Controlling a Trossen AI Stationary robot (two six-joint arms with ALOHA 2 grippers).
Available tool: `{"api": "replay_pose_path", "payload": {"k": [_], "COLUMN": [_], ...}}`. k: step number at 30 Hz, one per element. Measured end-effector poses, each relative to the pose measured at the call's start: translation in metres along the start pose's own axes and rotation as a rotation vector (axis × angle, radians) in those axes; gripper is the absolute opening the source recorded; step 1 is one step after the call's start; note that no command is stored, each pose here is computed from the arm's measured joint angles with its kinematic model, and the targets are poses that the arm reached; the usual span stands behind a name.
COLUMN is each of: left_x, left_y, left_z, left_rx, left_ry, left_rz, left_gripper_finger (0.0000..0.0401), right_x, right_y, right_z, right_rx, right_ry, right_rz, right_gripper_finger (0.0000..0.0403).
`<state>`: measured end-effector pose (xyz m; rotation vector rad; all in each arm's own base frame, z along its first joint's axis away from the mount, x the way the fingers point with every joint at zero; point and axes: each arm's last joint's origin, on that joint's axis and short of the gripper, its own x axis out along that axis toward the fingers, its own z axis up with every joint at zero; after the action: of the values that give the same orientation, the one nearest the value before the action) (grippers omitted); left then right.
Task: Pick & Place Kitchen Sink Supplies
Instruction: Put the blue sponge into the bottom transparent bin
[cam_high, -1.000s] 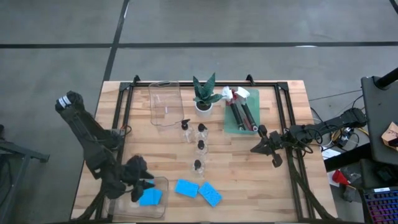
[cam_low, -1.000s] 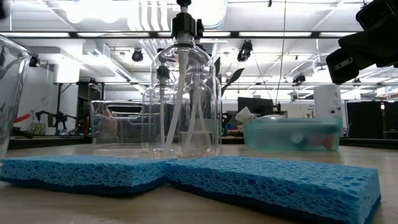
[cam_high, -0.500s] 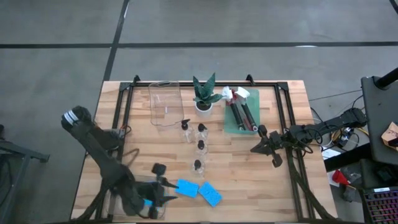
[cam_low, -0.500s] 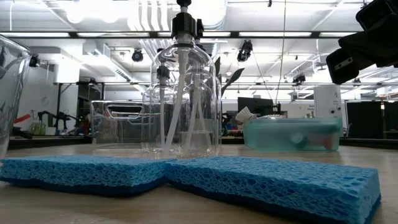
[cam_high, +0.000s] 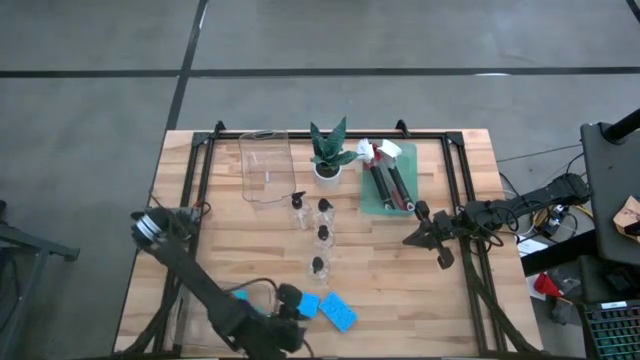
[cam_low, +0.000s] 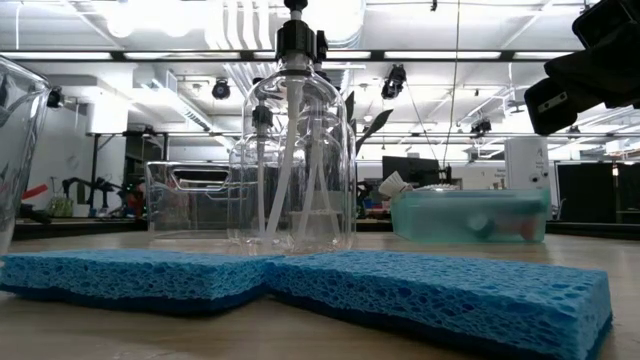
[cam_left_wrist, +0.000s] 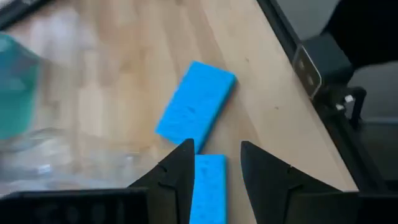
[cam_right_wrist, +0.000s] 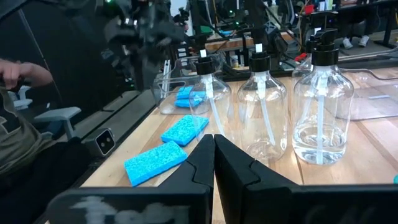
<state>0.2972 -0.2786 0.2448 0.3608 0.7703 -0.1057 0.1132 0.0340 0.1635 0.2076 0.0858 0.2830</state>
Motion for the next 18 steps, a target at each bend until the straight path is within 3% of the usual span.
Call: {"api": "replay_pose_path", "payload": {"k": [10, 18], "left_x": [0.05, 0.06], "left_y": [-0.002, -0.002], "left_z": [-0.016, -0.03], "left_rx": [-0.083, -0.06], "left_ry": [0.197, 0.248], "left_rz": [-0.005, 0.001], "left_gripper_finger": [0.0127, 0.0152], "right_x": [0.0, 0.0], "right_y": [0.0, 0.0], "right_z": [0.0, 0.0], "right_rx": [0.0, 0.0], "right_ry": [0.0, 0.0], "right_rz": [0.0, 0.0], "right_gripper_finger": [0.0008, 0.0008]}}
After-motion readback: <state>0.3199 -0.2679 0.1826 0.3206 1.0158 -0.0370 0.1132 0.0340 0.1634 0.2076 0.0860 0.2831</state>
